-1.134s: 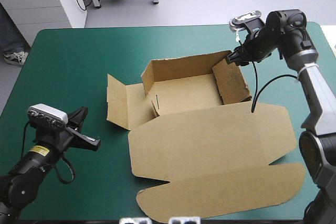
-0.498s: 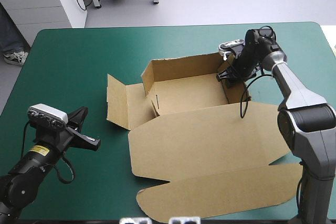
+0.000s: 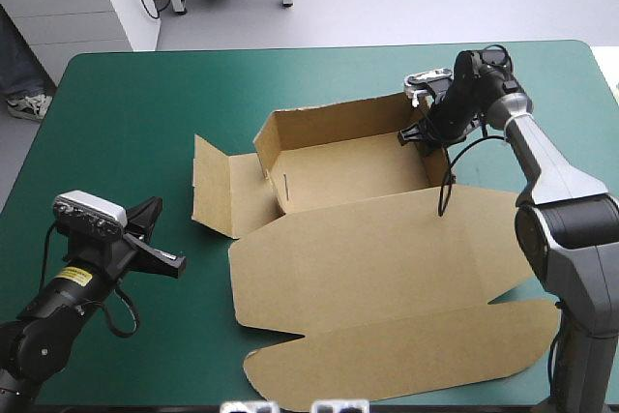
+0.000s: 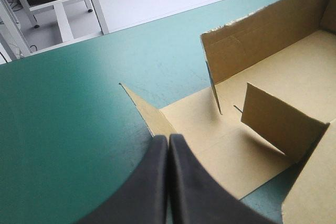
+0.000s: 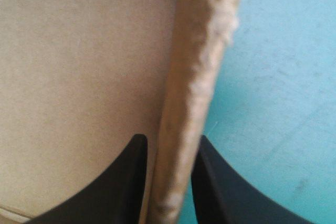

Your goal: Fold the box

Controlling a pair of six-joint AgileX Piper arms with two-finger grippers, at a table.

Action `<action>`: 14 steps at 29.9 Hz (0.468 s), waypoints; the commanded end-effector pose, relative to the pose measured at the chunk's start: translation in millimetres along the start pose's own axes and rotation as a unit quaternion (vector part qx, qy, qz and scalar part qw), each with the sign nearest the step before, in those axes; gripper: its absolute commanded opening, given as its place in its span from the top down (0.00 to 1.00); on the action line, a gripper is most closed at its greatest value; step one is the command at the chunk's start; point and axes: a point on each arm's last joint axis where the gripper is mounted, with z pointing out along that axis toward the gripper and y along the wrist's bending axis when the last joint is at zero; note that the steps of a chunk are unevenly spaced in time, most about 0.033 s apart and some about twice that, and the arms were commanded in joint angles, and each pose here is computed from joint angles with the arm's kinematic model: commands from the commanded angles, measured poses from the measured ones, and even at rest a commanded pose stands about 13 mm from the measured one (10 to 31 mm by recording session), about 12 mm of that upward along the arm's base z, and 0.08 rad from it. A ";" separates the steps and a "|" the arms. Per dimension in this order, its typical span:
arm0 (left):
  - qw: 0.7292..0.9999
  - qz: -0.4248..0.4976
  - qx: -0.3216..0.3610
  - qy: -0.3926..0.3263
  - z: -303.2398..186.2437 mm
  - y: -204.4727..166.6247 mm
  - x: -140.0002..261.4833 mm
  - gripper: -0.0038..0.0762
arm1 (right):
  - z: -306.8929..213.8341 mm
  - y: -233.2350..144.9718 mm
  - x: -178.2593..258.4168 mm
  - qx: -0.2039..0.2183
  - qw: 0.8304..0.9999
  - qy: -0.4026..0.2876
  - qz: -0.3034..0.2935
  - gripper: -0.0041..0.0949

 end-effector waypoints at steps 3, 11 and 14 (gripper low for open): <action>0.999 -0.005 -0.022 -0.026 6.2 5.8 -11.4 0.96 | -100.0 0.1 12.8 0.078 0.993 -0.093 -0.009 0.98; 0.999 -0.008 -0.034 -0.015 22.3 10.0 -8.5 0.96 | -192.5 -2.4 49.2 0.112 0.975 -0.192 0.015 0.98; 0.999 -0.009 -0.044 -0.020 27.4 12.5 -9.0 0.96 | -225.3 2.8 67.1 0.122 0.966 -0.229 0.014 0.98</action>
